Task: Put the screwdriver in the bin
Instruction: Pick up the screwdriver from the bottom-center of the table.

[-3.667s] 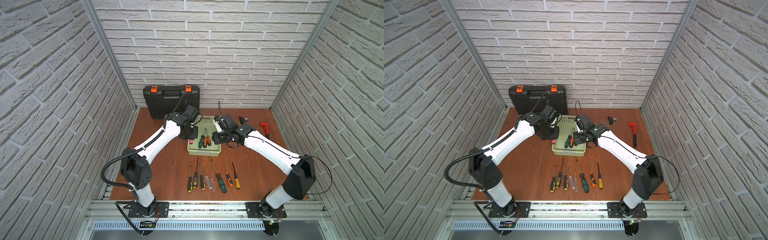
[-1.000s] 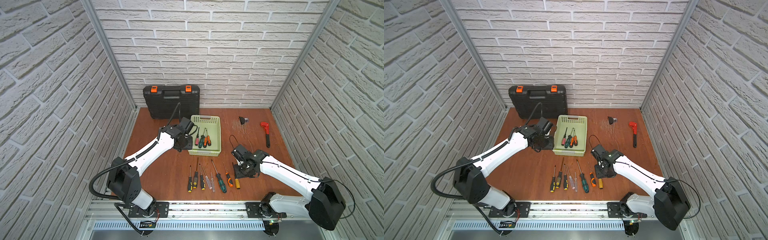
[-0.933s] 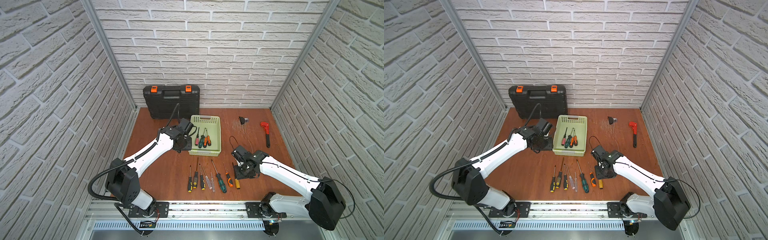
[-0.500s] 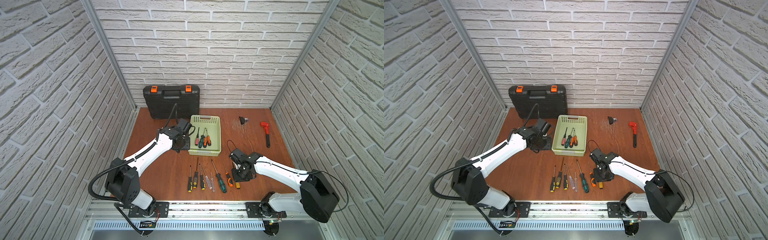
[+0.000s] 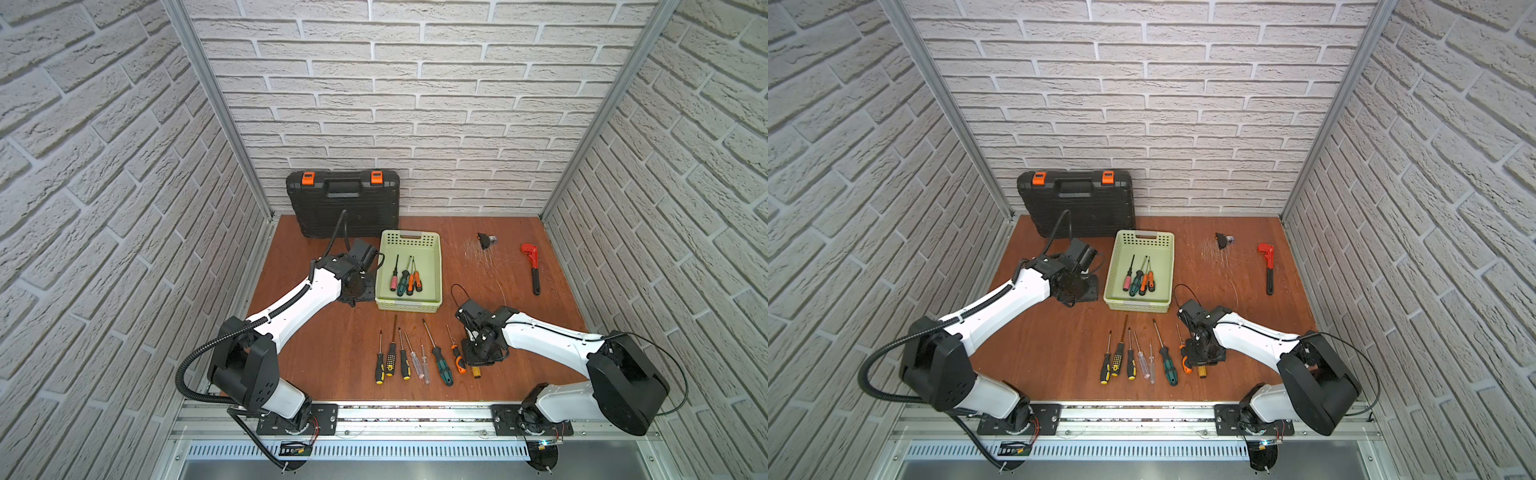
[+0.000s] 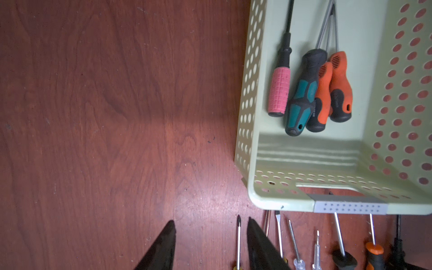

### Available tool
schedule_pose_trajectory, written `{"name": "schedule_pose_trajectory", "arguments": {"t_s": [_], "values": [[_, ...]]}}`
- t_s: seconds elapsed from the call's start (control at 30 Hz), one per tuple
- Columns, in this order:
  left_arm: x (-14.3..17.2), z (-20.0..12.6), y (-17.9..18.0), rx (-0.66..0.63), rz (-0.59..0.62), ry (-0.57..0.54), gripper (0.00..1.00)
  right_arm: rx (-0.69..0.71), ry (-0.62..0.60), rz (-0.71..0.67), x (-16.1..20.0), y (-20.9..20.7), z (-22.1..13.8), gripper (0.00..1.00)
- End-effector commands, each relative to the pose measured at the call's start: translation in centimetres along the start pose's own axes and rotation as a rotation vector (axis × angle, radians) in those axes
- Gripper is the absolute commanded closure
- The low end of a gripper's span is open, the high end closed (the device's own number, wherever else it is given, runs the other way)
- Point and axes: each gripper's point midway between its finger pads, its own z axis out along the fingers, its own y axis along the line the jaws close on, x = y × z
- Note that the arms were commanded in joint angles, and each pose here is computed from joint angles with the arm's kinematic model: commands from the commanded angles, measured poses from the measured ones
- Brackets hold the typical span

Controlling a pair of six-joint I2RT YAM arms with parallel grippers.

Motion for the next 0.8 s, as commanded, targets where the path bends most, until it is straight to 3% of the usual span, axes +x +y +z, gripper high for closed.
{"name": "schedule_pose_trajectory", "arguments": {"t_s": [0.0, 0.3, 0.5, 0.77], "values": [[-0.6, -0.7, 0.3, 0.002, -0.016, -0.032, 0.49, -0.010, -0.029, 0.012, 0.1, 0.0, -0.7, 0.95], [-1.8, -1.0, 0.5, 0.037, -0.069, -0.050, 0.50, -0.071, -0.171, 0.011, -1.3, 0.5, -9.5, 0.95], [-2.2, -2.2, 0.9, 0.044, -0.078, -0.089, 0.50, -0.190, -0.358, -0.055, -8.4, 4.8, -17.6, 0.95], [-1.1, -3.4, 2.6, 0.037, -0.134, -0.159, 0.50, -0.250, -0.338, -0.190, -17.1, 12.0, -17.7, 0.94]]}}
